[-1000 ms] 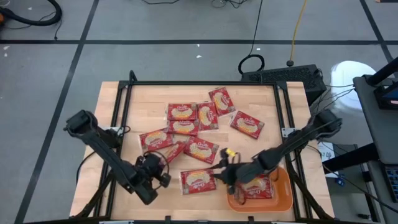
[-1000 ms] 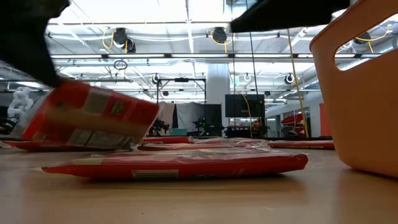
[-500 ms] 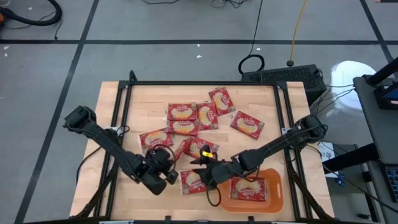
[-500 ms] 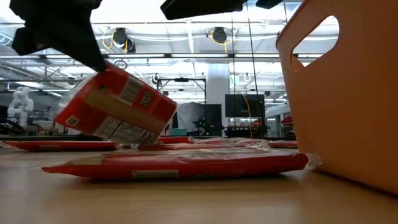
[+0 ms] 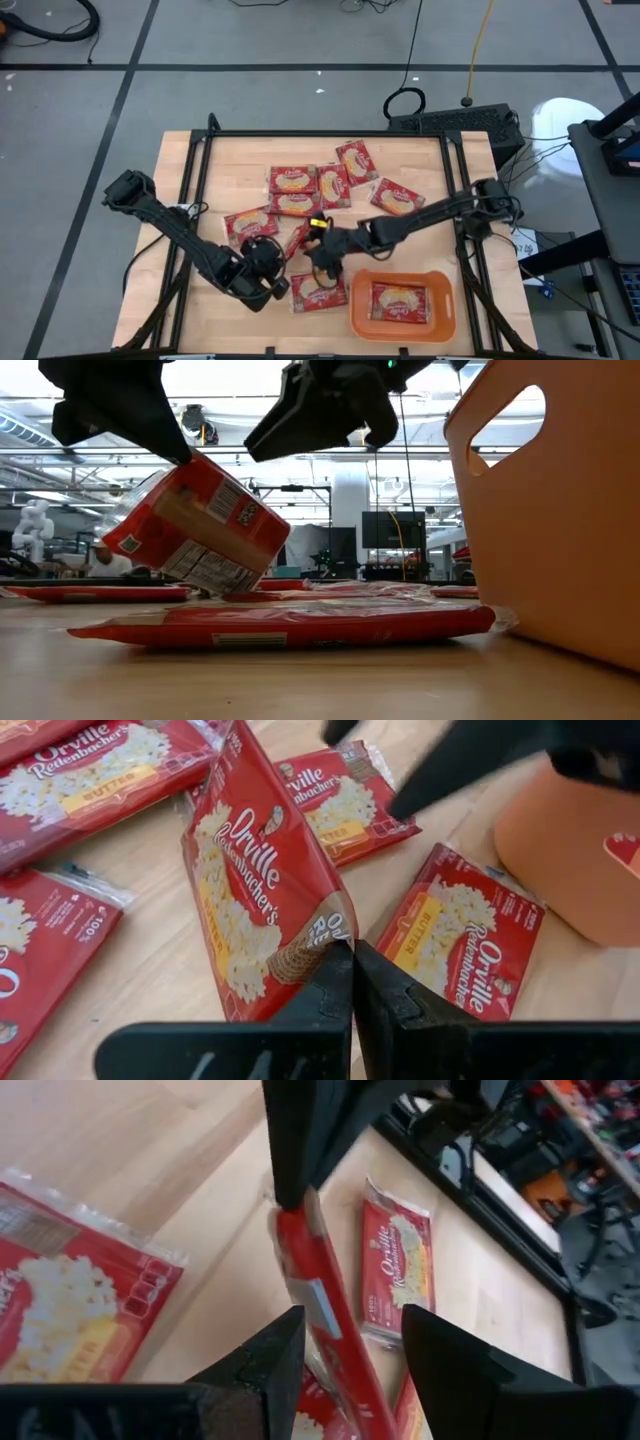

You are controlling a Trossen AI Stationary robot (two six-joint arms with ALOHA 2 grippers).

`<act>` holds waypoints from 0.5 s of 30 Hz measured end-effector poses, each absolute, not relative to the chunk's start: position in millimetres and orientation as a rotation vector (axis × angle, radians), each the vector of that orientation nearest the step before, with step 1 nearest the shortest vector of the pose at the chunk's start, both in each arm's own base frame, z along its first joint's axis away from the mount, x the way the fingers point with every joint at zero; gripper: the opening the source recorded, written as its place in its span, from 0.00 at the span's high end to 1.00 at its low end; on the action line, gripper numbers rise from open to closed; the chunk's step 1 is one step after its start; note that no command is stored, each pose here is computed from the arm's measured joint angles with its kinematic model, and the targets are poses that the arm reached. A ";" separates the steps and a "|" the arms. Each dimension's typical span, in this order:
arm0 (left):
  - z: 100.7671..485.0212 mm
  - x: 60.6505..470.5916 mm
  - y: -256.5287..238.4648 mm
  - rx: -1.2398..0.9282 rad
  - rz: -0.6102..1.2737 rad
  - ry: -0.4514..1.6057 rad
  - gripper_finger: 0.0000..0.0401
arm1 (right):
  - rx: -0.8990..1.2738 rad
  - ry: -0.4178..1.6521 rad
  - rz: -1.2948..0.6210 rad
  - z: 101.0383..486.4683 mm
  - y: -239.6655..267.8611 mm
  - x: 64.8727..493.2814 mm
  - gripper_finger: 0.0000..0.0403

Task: Sort popcorn bags into baskets
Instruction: Put the red popcorn bag into the orange bin

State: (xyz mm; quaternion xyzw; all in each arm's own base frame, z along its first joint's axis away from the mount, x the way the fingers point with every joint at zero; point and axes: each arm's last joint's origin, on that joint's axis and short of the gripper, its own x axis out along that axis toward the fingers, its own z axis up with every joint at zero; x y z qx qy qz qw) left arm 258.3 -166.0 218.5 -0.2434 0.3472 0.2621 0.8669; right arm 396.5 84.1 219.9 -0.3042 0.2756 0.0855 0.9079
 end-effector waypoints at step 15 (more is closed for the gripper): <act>219.3 258.6 -165.9 -0.472 0.529 0.734 1.00 | -0.770 0.566 0.236 176.1 62.5 421.0 0.49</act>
